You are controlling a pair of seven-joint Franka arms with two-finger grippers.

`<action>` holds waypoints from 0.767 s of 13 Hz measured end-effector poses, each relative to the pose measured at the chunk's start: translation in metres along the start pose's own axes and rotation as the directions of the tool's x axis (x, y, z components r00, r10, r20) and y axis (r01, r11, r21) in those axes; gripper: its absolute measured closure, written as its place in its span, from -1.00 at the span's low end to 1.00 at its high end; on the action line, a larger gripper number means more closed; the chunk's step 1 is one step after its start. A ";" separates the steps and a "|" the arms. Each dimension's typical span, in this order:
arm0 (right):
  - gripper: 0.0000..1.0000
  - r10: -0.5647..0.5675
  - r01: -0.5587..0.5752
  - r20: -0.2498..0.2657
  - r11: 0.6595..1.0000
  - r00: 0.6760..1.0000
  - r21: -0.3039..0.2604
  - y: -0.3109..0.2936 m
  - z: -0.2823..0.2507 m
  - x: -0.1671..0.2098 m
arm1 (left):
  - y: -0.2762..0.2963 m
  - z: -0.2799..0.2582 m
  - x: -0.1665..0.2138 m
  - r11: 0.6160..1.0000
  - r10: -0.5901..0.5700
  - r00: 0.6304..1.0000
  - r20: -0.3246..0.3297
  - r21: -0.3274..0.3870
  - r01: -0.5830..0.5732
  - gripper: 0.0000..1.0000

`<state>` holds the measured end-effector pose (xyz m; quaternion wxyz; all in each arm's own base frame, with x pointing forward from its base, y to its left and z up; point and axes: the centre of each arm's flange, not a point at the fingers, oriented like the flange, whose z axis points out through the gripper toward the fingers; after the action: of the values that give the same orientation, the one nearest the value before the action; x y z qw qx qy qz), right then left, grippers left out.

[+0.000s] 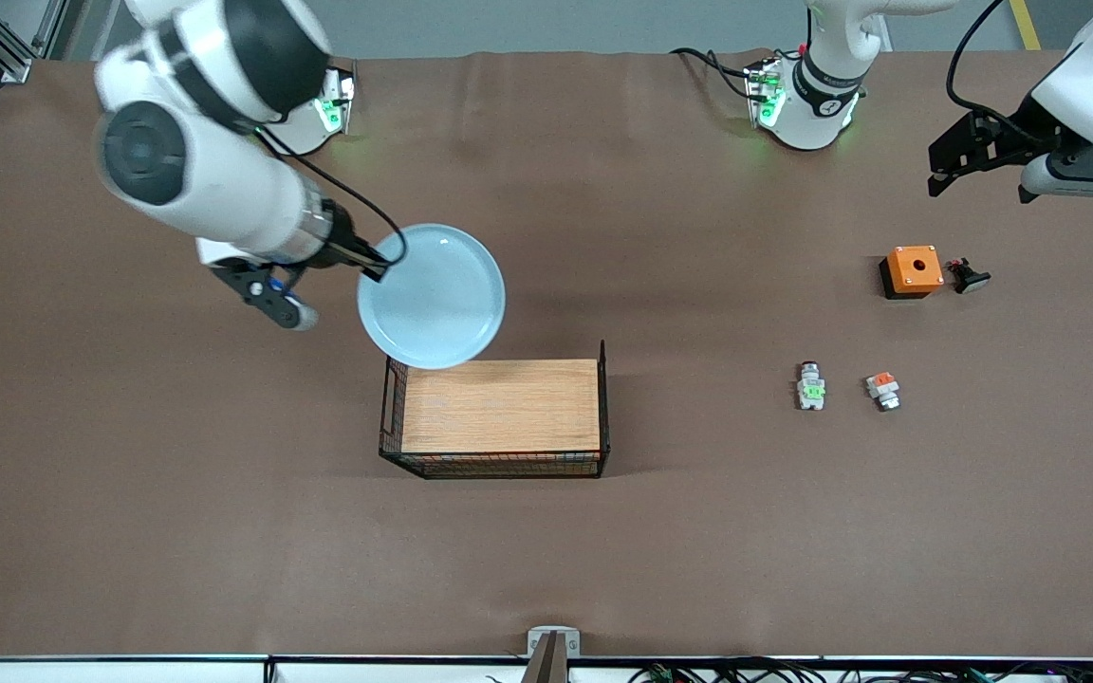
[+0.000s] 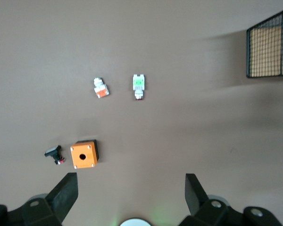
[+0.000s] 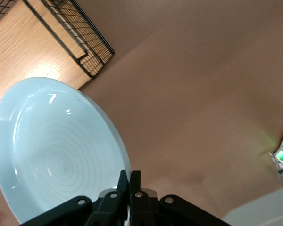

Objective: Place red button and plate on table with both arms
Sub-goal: 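Carry the blue plate away from the tray with the right gripper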

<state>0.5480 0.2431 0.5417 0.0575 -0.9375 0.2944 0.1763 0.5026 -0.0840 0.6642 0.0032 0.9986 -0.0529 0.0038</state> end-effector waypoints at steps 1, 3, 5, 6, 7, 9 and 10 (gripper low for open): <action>0.93 -0.028 0.028 0.028 1.000 0.999 0.010 0.023 -0.016 0.014 | 0.000 -0.001 0.001 1.000 -0.001 1.000 -0.010 -0.001 0.001 -1.00; 0.93 -0.097 0.096 0.057 0.995 0.994 0.021 0.059 -0.035 0.039 | -0.002 -0.002 0.001 1.000 -0.003 1.000 -0.015 -0.001 0.003 -1.00; 0.93 -0.182 0.180 0.080 0.983 0.980 0.035 0.091 -0.042 0.068 | -0.002 -0.002 0.001 1.000 -0.005 1.000 -0.015 -0.001 0.005 -1.00; 0.93 -0.222 0.218 0.091 0.975 0.971 0.046 0.108 -0.045 0.083 | -0.003 -0.001 0.001 1.000 -0.006 1.000 -0.014 -0.001 0.006 -1.00; 0.93 -0.256 0.251 0.099 0.966 0.962 0.060 0.125 -0.048 0.098 | -0.003 -0.001 0.001 1.000 -0.006 1.000 -0.014 -0.001 0.006 -1.00; 0.93 -0.314 0.306 0.101 0.948 0.944 0.089 0.155 -0.052 0.123 | -0.003 -0.001 0.001 1.000 -0.007 1.000 -0.014 -0.001 0.007 -1.00; 0.93 -0.338 0.328 0.099 0.939 0.936 0.099 0.164 -0.052 0.131 | -0.003 -0.001 0.002 1.000 -0.008 1.000 -0.015 -0.001 0.008 -1.00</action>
<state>0.5698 0.0278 0.5418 0.1414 -0.9590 0.1345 0.2054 0.5044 -0.0807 0.6653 0.0041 0.9987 -0.0491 0.0110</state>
